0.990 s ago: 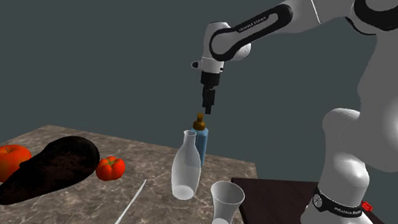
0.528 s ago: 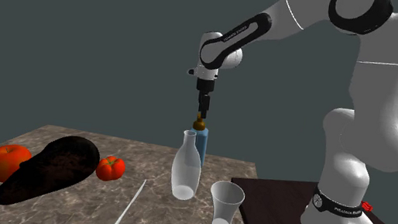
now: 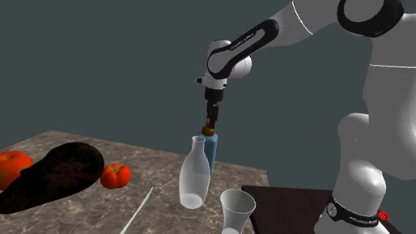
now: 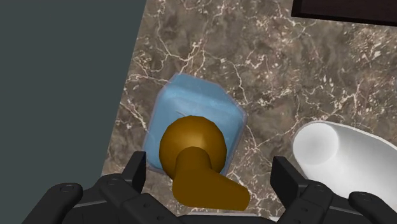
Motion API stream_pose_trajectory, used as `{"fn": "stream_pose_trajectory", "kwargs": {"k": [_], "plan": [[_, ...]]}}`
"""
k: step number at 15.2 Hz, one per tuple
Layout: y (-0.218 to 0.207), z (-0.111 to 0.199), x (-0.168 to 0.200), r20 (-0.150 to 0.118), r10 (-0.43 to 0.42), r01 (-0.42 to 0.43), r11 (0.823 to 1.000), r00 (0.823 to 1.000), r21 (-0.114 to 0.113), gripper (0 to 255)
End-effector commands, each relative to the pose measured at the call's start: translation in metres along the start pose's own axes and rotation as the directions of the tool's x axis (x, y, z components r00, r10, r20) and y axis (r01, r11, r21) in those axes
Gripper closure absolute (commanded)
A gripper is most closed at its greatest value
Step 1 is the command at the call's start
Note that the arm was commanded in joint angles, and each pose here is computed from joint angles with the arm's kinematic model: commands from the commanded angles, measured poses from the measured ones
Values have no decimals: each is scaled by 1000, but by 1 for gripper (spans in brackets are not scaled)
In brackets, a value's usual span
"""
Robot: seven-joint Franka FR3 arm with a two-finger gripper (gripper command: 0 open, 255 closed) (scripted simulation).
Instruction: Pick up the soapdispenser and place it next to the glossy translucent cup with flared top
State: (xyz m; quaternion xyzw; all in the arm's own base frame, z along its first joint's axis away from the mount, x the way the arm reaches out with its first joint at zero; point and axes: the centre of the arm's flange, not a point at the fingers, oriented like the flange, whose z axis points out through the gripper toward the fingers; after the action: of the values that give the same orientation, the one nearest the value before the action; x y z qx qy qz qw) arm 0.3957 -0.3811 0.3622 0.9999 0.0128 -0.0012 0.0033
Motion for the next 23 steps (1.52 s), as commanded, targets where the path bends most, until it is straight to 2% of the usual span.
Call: {"fn": "stream_pose_trajectory", "kwargs": {"k": [1, 3, 4, 13, 23], "plan": [[0, 0, 0, 0, 0, 0, 1000, 1000, 0, 0], [0, 0, 0, 0, 0, 0, 1000, 1000, 0, 0], [0, 0, 0, 0, 0, 0, 1000, 1000, 0, 255], [0, 0, 0, 0, 0, 0, 1000, 1000, 0, 255], [0, -53, 0, 0, 0, 0, 1000, 1000, 0, 255]]}}
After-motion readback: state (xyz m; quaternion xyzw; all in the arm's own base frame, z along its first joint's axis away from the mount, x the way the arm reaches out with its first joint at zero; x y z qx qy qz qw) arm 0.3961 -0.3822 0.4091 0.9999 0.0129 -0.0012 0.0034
